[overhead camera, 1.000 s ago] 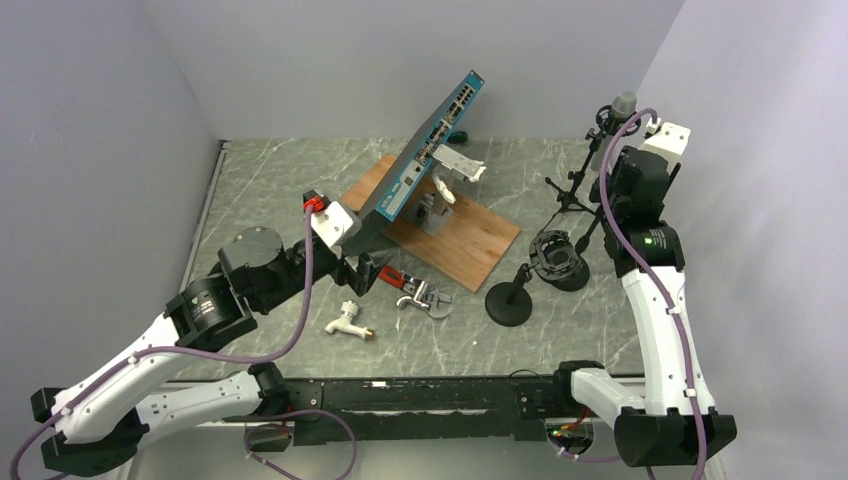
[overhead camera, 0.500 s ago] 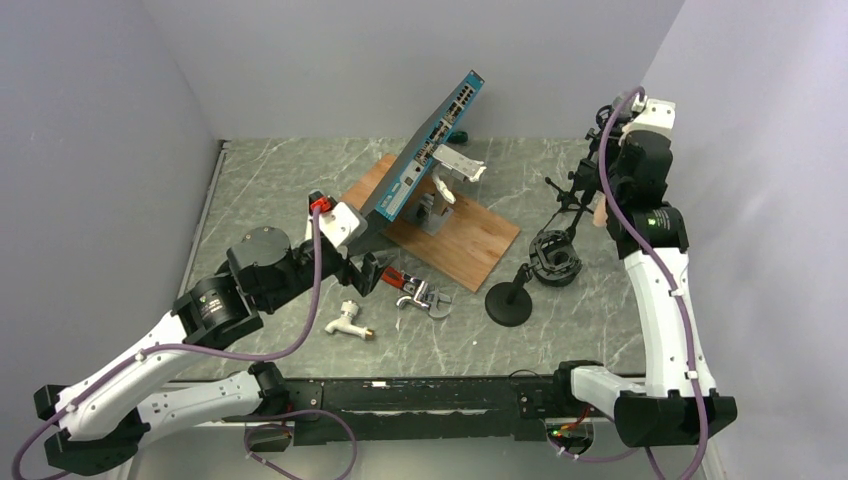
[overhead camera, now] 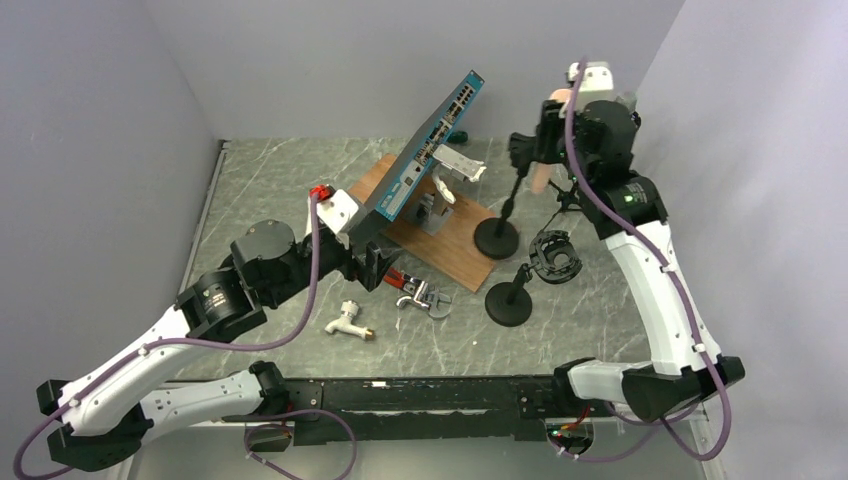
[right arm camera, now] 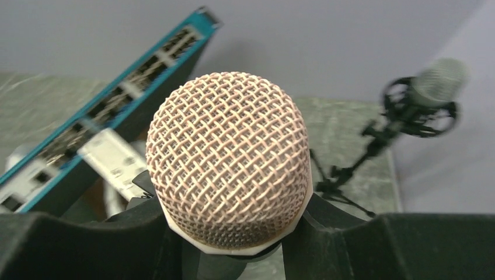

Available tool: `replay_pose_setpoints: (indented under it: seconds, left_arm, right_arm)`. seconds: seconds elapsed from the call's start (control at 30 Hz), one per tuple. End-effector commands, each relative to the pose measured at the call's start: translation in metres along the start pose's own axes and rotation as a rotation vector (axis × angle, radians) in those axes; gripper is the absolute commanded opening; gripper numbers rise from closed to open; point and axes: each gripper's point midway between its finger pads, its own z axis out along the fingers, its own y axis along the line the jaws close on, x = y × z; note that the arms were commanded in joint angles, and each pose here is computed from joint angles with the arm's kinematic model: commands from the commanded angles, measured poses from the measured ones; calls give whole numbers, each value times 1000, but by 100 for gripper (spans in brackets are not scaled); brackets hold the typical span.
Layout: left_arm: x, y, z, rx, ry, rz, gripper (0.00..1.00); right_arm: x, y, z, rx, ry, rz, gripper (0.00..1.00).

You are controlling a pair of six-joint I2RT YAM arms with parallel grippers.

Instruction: Remove the microphone from the stand

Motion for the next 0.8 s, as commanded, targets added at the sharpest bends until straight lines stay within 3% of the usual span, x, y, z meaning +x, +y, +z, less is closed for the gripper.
replay_pose_setpoints:
  seconds: [0.0,0.37,0.6,0.77]
  left_arm:
    - [-29,-11,-1,44,-74,-116,99]
    - [-58,-40,40,168,-112,-191,99]
    - [-72,-41,79,222,-105,-243,99]
    - [-60,-34,99,197,-90,-265,99]
  right_arm:
    - [-36,34,-23,-93,-106,20,0]
    - [-17,96,-40,-301,-112,5,0]
    - [-19,102,-41,-343,-188,-34,0]
    - [-8,107,-36,-367,-192,-83,0]
